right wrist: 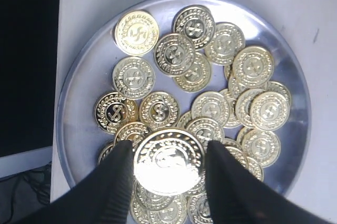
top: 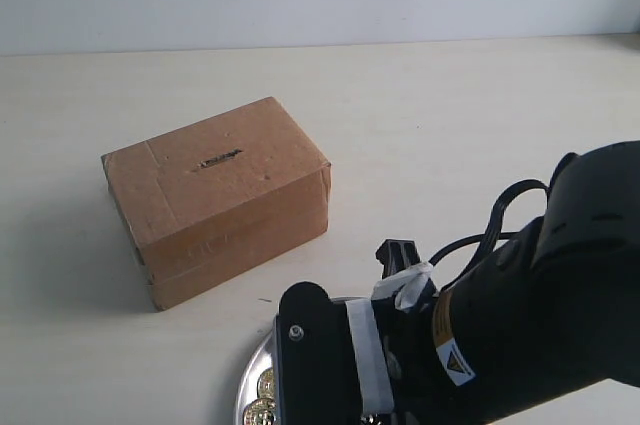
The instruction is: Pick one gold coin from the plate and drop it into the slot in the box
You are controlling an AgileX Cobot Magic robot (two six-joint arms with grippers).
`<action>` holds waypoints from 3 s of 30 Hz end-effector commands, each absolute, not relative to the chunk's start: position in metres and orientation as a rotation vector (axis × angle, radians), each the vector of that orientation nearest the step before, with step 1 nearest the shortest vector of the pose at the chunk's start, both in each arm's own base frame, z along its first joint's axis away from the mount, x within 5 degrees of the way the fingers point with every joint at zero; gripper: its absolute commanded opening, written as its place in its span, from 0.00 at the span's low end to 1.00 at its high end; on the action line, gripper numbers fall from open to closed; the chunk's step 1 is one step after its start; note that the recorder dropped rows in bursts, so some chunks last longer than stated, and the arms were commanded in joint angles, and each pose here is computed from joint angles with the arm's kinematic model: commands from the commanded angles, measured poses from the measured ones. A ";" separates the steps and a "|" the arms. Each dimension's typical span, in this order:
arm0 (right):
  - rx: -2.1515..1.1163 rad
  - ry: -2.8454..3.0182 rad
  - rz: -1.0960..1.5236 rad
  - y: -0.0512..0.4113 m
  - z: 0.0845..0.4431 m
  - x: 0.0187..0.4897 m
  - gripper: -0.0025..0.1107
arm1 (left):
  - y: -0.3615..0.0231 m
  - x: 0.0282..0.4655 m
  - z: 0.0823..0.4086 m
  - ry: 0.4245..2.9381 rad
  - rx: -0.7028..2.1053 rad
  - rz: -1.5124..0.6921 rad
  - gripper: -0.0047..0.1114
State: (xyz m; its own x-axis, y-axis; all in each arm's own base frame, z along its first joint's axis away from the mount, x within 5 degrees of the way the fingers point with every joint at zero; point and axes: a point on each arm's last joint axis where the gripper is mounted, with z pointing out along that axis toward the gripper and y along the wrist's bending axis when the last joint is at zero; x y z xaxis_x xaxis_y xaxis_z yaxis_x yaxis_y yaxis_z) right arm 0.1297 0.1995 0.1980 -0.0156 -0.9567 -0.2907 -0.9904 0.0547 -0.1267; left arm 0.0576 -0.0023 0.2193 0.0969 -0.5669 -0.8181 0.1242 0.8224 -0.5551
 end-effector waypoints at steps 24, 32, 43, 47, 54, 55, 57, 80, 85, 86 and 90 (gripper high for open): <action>-1.833 1.938 0.189 0.210 0.206 0.138 0.23 | -0.055 0.066 0.190 1.987 -0.299 -1.147 0.04; -1.833 1.938 0.189 0.210 0.206 0.138 0.23 | -0.077 0.058 0.193 2.200 -0.160 -1.245 0.04; -1.833 1.938 0.189 0.210 0.206 0.138 0.23 | -0.098 0.061 0.192 2.357 -0.041 -1.158 0.45; -1.833 1.938 0.189 0.210 0.206 0.138 0.23 | -0.106 0.067 0.193 2.382 -0.013 -1.117 0.63; -1.820 1.925 0.192 0.211 0.207 0.139 0.23 | -0.128 0.082 0.202 2.416 0.024 -1.060 0.63; -1.815 1.921 0.193 0.211 0.207 0.139 0.23 | -0.132 0.084 0.202 2.429 0.028 -1.046 0.63; -1.810 1.916 0.194 0.212 0.208 0.140 0.23 | -0.137 0.087 0.201 2.455 0.036 -1.021 0.63; -1.733 1.873 0.216 0.217 0.212 0.144 0.23 | -0.176 0.091 0.201 2.548 0.044 -1.037 0.57; -1.733 1.873 0.216 0.217 0.212 0.144 0.23 | -0.176 0.091 0.202 2.555 0.005 -1.053 0.45; -1.733 1.873 0.216 0.217 0.212 0.144 0.23 | -0.176 0.091 0.202 2.554 0.005 -1.055 0.46; -1.733 1.873 0.216 0.217 0.212 0.144 0.23 | -0.174 0.090 0.209 2.521 0.024 -1.082 0.47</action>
State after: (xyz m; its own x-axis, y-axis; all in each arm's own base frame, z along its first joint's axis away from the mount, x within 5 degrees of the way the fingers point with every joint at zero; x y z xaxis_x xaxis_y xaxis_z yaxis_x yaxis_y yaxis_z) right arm 0.1429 0.2161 0.2081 0.0004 -0.8729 -0.4880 -0.9593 0.1375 -0.2468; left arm 0.0906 -0.1731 0.2002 -0.9305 -0.1290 -0.3428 0.1451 0.7295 -0.6684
